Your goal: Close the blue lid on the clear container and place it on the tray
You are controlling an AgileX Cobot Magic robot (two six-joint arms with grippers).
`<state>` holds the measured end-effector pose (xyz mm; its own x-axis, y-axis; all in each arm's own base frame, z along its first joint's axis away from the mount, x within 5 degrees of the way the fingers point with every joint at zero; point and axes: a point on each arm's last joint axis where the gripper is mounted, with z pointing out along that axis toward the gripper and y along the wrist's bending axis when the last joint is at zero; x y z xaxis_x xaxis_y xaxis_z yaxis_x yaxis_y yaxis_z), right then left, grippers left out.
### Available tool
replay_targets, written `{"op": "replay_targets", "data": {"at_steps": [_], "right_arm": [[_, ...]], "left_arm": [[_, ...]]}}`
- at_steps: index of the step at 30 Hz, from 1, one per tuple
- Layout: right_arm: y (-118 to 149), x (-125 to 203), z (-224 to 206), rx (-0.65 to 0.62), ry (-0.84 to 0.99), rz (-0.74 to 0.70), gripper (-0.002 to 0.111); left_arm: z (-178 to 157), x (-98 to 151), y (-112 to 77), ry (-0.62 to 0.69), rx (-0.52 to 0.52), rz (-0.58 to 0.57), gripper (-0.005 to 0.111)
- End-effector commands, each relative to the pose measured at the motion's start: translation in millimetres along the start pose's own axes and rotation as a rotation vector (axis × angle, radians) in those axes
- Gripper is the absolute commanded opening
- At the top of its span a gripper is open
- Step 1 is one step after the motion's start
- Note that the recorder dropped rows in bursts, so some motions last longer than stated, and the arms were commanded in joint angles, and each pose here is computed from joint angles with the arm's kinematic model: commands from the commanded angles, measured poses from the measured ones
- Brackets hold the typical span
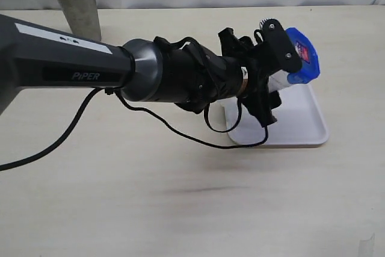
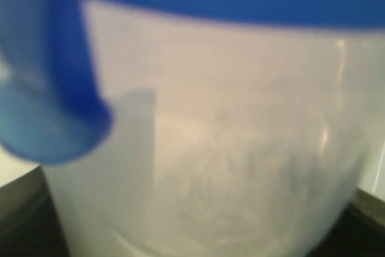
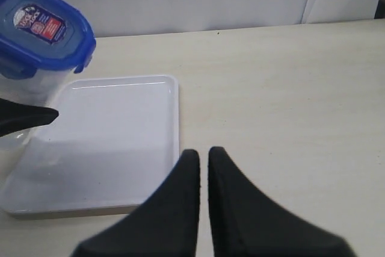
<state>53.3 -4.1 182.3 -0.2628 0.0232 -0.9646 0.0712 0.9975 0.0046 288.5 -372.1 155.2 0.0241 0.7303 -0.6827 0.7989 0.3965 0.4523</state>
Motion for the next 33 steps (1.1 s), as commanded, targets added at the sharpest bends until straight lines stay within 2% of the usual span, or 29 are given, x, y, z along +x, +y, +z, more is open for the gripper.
{"op": "replay_targets", "data": {"at_steps": [1,5,10,16,17,19,21,22,23,25,27,30,33], "right_arm": [[0,0,0,0.007,-0.013,0.006,0.005],[0,0,0,0.007,-0.013,0.006,0.005],[0,0,0,0.007,-0.013,0.006,0.005],[0,0,0,0.007,-0.013,0.006,0.005],[0,0,0,0.007,-0.013,0.006,0.005],[0,0,0,0.007,-0.013,0.006,0.005],[0,0,0,0.007,-0.013,0.006,0.005],[0,0,0,0.007,-0.013,0.006,0.005],[0,0,0,0.007,-0.013,0.006,0.005],[0,0,0,0.007,-0.013,0.006,0.005],[0,0,0,0.007,-0.013,0.006,0.005],[0,0,0,0.007,-0.013,0.006,0.005],[0,0,0,0.007,-0.013,0.006,0.005]], "left_arm": [[-7,-25,6.1,-0.089,0.047,-0.136,0.0],[-7,-38,5.8,-0.135,0.107,-0.235,0.0],[-2,-42,6.6,-0.147,0.107,-0.26,0.0],[2,-34,25.2,-0.116,-0.043,-0.287,0.0],[3,-30,35.0,-0.105,-0.103,-0.367,0.0],[3,-23,47.8,-0.1,-0.143,-0.481,0.0],[4,-16,58.8,-0.093,-0.159,-0.497,0.0],[5,-14,61.5,-0.092,-0.14,-0.502,0.0],[6,-11,64.1,-0.089,-0.106,-0.444,0.0],[6,-9,66.0,-0.082,-0.105,-0.372,0.0],[6,-7,70.3,-0.068,-0.149,-0.3,0.0],[-3,-6,89.2,-0.042,-0.333,-0.314,0.0],[-13,-5,101.9,-0.038,-0.392,-0.318,0.0]]}}
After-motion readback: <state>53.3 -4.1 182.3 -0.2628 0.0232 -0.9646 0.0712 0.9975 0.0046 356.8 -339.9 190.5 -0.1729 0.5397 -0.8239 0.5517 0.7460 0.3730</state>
